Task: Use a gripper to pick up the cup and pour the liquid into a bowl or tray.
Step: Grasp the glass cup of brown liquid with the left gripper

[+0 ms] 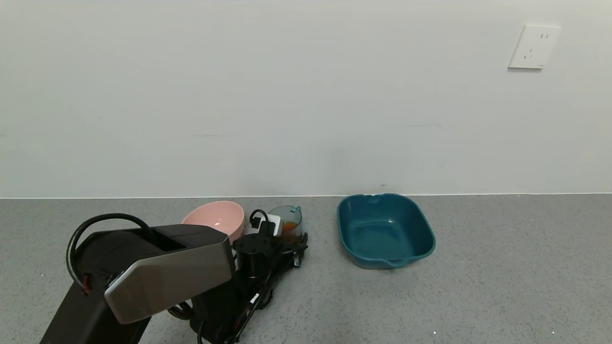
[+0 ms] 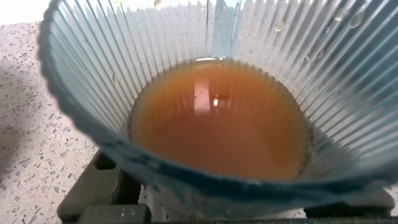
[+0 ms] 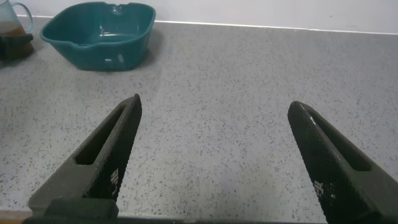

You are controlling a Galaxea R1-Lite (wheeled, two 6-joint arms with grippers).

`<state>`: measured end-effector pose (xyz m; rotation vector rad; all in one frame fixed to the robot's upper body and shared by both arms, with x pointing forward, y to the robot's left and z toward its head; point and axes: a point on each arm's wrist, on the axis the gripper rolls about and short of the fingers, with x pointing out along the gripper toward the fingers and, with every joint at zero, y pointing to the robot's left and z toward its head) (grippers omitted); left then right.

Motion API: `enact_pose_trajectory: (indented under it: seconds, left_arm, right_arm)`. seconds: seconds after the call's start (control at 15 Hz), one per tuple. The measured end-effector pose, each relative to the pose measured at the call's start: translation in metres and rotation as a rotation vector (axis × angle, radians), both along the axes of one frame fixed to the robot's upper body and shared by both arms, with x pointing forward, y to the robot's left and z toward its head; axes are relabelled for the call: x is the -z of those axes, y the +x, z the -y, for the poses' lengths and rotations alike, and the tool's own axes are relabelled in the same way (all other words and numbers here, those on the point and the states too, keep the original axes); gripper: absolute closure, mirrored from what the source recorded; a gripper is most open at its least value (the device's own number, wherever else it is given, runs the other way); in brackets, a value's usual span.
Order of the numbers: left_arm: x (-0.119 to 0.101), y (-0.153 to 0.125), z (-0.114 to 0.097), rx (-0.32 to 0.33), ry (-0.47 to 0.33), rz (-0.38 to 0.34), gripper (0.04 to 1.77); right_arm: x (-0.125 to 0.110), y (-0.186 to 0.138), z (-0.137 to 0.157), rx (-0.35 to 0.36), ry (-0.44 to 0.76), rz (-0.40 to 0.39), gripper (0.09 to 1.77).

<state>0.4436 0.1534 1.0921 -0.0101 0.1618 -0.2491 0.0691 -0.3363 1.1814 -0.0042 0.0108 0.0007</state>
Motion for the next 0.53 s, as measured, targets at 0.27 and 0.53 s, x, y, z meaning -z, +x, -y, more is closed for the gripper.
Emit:
enact_pose_trajectory:
  seconds: [0.27, 0.53]
  left_arm:
    - [-0.0009, 0.0004, 0.0002, 0.0, 0.006, -0.004, 0.48]
    - [-0.0031, -0.0003, 0.0009, 0.028, -0.001, 0.012, 0.48]
  right_arm:
    - [0.0, 0.0, 0.0, 0.0, 0.0, 0.0, 0.15]
    - [0.0, 0.0, 0.0, 0.0, 0.0, 0.0, 0.15]
